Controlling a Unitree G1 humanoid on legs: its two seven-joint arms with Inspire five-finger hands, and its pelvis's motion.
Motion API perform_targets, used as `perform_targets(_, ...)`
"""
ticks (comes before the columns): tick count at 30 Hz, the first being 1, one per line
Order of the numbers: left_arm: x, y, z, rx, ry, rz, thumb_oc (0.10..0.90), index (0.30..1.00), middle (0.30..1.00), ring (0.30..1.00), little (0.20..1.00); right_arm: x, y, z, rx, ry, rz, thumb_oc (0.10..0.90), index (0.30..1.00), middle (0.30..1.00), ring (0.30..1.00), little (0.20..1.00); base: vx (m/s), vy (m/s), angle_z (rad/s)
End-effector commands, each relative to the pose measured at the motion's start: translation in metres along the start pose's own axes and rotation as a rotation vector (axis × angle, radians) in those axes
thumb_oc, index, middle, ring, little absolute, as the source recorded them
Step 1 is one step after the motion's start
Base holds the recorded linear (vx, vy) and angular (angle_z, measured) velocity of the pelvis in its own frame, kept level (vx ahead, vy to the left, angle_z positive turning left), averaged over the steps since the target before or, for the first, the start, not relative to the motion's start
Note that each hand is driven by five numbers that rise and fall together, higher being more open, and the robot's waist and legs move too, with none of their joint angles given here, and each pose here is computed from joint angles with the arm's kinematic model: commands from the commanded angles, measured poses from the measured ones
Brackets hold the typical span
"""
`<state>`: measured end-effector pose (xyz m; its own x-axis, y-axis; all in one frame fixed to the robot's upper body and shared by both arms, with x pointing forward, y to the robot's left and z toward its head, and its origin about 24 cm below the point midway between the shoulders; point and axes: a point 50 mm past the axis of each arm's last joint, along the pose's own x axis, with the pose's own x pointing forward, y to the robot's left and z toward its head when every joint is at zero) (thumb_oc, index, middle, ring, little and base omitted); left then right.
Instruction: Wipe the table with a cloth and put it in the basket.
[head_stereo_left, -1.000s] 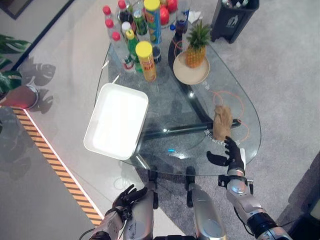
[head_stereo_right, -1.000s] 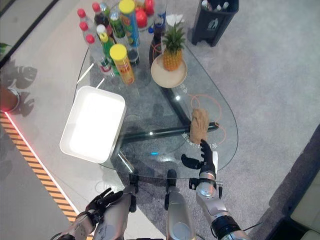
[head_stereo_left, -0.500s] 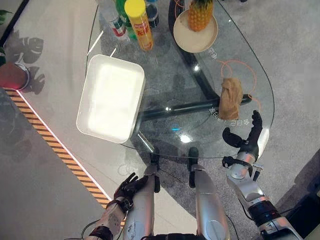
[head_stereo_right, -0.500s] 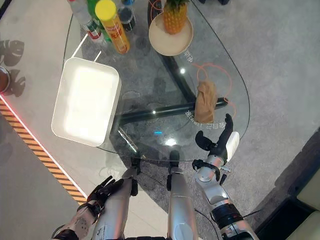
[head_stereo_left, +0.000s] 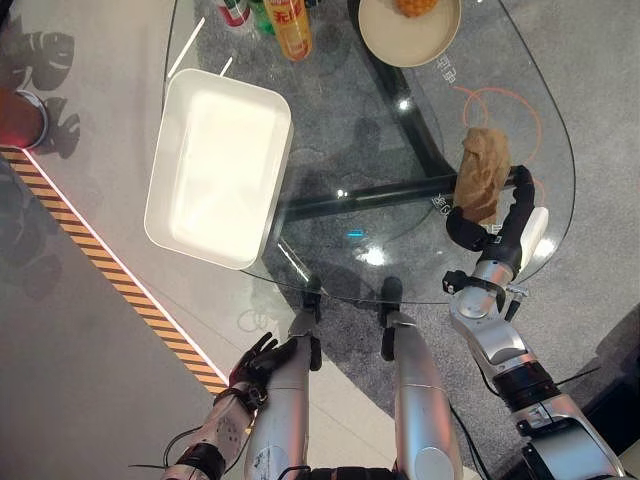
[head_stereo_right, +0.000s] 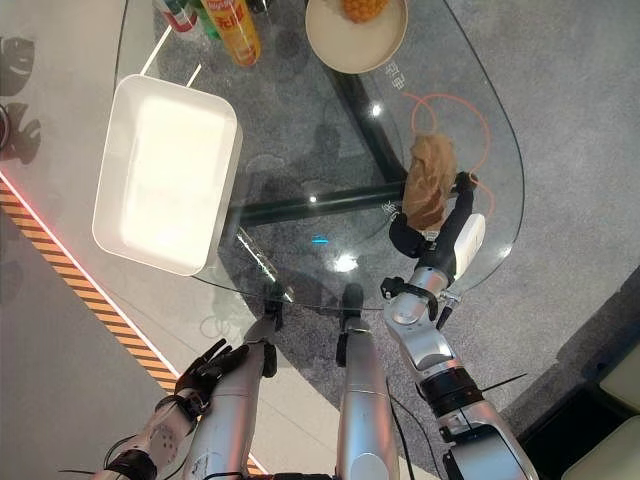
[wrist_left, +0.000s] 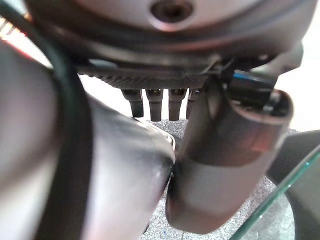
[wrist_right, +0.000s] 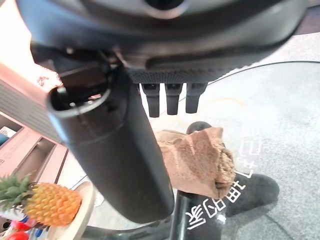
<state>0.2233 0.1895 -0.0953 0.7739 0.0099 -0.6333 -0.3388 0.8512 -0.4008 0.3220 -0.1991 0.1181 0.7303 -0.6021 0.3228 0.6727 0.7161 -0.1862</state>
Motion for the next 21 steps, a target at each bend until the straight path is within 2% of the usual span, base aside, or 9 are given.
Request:
perform_targets(1,-0.008,0.002,-0.029,-0.02,0.102,0.015,0.8,0.9,0.9,0.9,0.9,0.007,-0.022,0.024,0.093,-0.105,-0.125,0.8,0.9,0.9,0.9,0.9,0.04,0.019,-0.02)
perform_targets(12,-0.006,-0.008,-0.021,-0.035,0.078,-0.011,0.8,0.9,0.9,0.9,0.9,0.027,-0.031,0.028,0.101,-0.061,-0.255,0.8,0.9,0.9,0.9,0.9,0.01,0.006,-0.01)
perform_targets(21,-0.004,-0.015,-0.014,-0.035,0.065,-0.033,0.8,0.9,0.9,0.9,0.9,0.043,-0.032,0.041,0.112,-0.103,-0.262,0.8,0.9,0.9,0.9,0.9,0.0,0.0,0.0)
